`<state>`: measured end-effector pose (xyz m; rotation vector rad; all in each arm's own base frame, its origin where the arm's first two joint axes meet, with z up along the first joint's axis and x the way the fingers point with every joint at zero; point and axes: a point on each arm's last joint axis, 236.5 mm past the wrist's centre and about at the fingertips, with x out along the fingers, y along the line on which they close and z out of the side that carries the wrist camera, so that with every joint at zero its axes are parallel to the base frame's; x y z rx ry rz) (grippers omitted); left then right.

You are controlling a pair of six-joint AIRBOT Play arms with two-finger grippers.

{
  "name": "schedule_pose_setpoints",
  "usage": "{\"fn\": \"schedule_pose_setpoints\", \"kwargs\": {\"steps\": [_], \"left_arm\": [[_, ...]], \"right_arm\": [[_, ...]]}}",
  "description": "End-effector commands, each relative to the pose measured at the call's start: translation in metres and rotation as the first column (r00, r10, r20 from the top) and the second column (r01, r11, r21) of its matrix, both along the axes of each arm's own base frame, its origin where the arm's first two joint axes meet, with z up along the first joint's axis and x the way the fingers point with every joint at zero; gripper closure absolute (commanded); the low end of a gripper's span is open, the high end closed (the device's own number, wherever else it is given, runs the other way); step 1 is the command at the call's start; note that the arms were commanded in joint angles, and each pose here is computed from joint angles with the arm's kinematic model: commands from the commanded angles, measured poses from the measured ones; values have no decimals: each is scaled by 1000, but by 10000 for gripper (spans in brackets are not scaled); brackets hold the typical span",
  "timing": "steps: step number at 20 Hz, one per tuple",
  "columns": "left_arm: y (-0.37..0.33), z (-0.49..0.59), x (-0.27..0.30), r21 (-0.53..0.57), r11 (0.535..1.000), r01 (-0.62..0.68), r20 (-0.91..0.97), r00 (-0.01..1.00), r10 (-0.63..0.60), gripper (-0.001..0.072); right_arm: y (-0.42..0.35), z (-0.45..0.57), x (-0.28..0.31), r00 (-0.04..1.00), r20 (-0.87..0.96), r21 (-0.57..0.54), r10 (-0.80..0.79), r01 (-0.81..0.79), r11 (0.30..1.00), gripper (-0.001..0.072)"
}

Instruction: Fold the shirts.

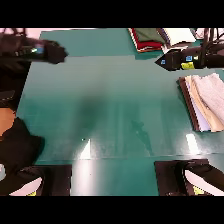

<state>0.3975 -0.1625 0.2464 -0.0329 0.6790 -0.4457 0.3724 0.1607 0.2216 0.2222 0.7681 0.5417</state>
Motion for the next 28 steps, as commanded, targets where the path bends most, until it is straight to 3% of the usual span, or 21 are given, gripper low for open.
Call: {"fn": "schedule_pose_setpoints", "kwargs": {"steps": [1,5,6,7,8,10,14,15,16,17,18,19,21,24,28], "left_arm": [[96,-40,-45,128,975,-182,-138,970,199,680],[205,-131,-140,398,849,-348,-343,802,489,671],[224,-155,-164,465,813,-351,-400,736,547,420],[239,-180,-184,519,782,-343,-449,669,592,87],[246,-202,-199,545,770,-331,-489,621,613,22],[249,-242,-216,558,772,-306,-543,569,618,20],[246,-290,-227,558,783,-275,-564,566,601,20],[246,-292,-228,558,781,-280,-566,561,605,24],[246,-291,-228,557,777,-294,-566,550,614,134],[245,-289,-230,557,775,-300,-571,539,619,342],[245,-285,-230,557,774,-301,-572,537,620,639],[246,-277,-226,555,772,-310,-563,543,623,679],[249,-241,-202,530,765,-366,-503,591,631,682],[236,-128,-140,408,775,-482,-266,749,606,683],[168,51,-104,160,878,-452,129,891,435,685]], "right_arm": [[0,-1,-1,1000,-3,-2,3,-3,1000,693],[0,0,0,1000,3,-6,6,-6,1000,693],[0,0,0,1000,5,-5,5,-5,1000,693],[0,1,1,1000,9,-4,2,-2,1000,693],[0,1,1,1000,10,-3,2,-2,1000,693],[0,1,1,1000,9,-4,2,-2,1000,693],[0,1,1,1000,8,-4,3,-3,1000,693],[0,1,1,1000,9,-4,3,-3,1000,693],[0,1,1,1000,8,-3,3,-3,1000,693],[0,1,1,1000,9,-4,3,-3,1000,693],[0,1,1,1000,9,-4,3,-3,1000,693],[0,1,1,1000,9,-3,3,-3,1000,693],[0,4,3,1000,21,2,-2,2,1000,693],[0,33,7,996,92,15,-9,8,1000,693],[-3,113,10,957,289,56,-40,25,998,693]]}}
